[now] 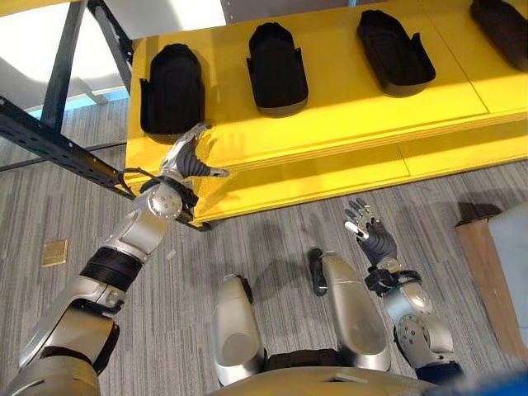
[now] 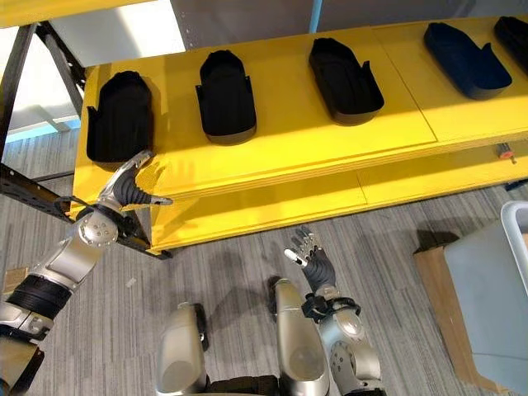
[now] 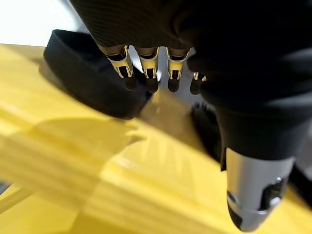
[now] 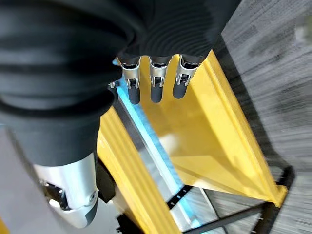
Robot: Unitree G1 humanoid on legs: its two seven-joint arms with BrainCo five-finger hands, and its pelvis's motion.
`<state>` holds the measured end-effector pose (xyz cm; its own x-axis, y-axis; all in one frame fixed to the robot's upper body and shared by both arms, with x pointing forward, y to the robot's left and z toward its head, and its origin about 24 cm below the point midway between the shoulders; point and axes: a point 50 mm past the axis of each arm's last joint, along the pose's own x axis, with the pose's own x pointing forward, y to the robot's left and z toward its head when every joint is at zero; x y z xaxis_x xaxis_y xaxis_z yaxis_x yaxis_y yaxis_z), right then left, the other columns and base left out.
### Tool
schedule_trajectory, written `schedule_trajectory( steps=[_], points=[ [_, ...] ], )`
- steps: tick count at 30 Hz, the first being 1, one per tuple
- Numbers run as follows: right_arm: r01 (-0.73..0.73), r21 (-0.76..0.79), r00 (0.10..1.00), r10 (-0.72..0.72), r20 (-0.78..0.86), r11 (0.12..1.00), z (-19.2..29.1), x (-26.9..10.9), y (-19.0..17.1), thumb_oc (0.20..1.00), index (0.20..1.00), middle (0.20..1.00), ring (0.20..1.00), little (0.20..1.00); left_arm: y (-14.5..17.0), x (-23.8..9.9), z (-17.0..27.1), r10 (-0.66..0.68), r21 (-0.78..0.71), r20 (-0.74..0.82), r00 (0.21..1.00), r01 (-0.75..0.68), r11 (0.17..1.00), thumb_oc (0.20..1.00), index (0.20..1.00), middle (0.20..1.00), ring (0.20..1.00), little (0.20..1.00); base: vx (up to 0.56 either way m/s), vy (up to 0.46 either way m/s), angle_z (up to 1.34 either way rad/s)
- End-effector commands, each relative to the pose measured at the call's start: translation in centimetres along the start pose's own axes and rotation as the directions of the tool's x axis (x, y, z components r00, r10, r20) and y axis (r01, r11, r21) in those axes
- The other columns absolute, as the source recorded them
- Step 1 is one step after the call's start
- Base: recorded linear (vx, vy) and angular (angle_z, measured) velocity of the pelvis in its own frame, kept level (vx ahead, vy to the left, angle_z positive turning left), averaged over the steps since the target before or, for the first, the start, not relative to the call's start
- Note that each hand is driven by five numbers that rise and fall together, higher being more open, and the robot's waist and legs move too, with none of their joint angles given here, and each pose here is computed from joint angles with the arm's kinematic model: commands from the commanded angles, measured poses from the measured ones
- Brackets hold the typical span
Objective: Move parts from the plastic box to the shelf.
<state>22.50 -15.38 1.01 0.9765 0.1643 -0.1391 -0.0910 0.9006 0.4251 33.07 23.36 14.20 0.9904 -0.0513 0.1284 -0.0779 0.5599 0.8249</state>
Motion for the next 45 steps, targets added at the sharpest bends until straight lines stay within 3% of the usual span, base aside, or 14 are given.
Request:
schedule_trajectory(
  steps=[1,18,31,45],
  points=[
    [-0.035,0.050,0.994,0.030,0.102,0.998,1.6,0.4,0.7,1.000,1.000,1.000,1.000,1.000,2.8,0.0,1.7,0.087,0.006,0.100,0.991,-0.088,0.996,1.000,1.000,1.000,1.000,1.000,0.00,0.001,-0.10],
    [-0.059,0.075,0.993,0.051,0.103,0.995,1.3,0.6,1.2,1.000,1.000,1.000,1.000,1.000,3.2,-1.0,-0.6,-0.044,0.152,0.012,0.999,0.042,0.988,1.000,1.000,1.000,1.000,1.000,0.00,-0.002,0.00],
    [-0.067,0.087,0.994,0.060,0.087,0.994,0.8,0.6,1.3,1.000,1.000,1.000,1.000,1.000,3.5,-1.3,-3.5,-0.039,0.113,-0.120,0.992,0.053,0.992,1.000,1.000,1.000,1.000,1.000,0.00,0.000,0.00],
    [-0.075,0.106,0.995,0.068,0.071,0.991,0.3,0.6,1.1,1.000,1.000,1.000,1.000,1.000,3.6,0.7,-4.8,-0.087,0.082,-0.222,0.971,0.108,0.991,1.000,1.000,1.000,1.000,1.000,0.01,-0.002,0.00]
  ],
)
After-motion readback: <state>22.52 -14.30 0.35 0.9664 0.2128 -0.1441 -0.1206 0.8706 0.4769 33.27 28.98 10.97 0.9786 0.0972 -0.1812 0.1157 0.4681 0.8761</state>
